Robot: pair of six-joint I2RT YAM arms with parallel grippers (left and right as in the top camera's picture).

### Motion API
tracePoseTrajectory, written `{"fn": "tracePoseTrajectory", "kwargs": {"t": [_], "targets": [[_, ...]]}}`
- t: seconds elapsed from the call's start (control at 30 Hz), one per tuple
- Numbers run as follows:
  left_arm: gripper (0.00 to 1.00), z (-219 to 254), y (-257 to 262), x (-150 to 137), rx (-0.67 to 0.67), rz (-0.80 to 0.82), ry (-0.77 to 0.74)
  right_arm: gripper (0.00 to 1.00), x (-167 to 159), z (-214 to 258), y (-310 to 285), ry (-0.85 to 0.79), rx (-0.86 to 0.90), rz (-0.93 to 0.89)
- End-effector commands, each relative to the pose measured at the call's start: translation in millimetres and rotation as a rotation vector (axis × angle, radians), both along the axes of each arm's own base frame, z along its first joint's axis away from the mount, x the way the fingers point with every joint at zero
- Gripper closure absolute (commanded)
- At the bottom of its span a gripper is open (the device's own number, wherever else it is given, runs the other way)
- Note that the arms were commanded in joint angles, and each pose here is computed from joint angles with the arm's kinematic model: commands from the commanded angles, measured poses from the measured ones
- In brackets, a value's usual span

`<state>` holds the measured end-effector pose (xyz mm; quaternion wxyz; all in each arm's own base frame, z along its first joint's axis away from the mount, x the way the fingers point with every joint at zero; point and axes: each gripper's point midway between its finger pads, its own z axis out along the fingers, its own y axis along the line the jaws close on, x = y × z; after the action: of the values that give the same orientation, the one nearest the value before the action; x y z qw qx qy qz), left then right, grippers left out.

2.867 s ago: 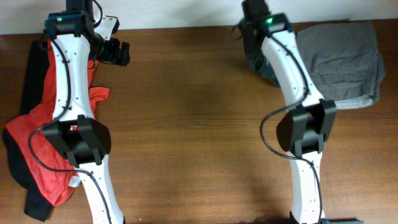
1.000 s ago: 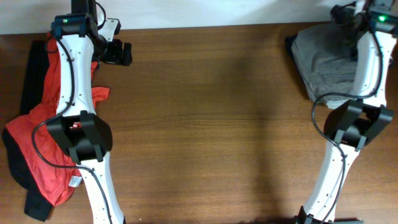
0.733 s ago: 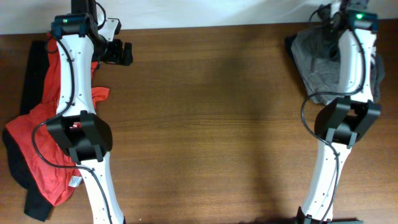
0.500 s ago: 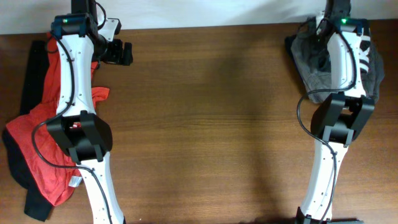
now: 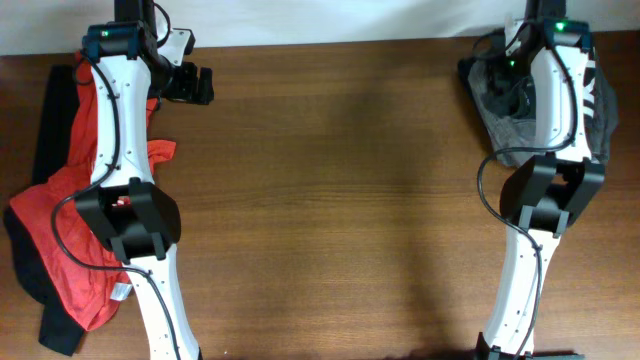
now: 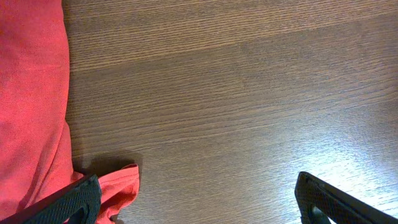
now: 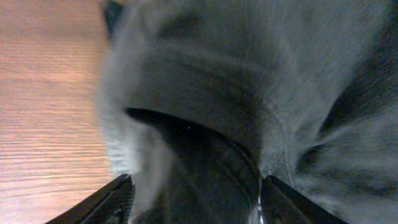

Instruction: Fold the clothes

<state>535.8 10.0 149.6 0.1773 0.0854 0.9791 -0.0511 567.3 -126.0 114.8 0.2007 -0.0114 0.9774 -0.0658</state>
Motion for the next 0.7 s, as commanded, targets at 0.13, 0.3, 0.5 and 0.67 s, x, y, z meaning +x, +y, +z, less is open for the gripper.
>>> {"fn": "tracePoseTrajectory", "kwargs": {"t": [0.13, 0.3, 0.5, 0.67], "targets": [[0.01, -4, -4, 1, -0.019, 0.005, 0.009, 0.14, 13, 93, 1, -0.233, -0.003, 0.007], [0.01, -4, -4, 2, -0.018, 0.005, 0.005, 0.11, 26, 93, -36, -0.303, -0.024, -0.046], [0.01, -2, -3, 7, -0.018, 0.005, -0.017, 0.11, 35, 79, -81, -0.359, -0.014, -0.094], [0.01, -2, -5, 9, -0.017, 0.001, -0.025, 0.11, 38, 37, -103, -0.339, 0.022, -0.113]]}}
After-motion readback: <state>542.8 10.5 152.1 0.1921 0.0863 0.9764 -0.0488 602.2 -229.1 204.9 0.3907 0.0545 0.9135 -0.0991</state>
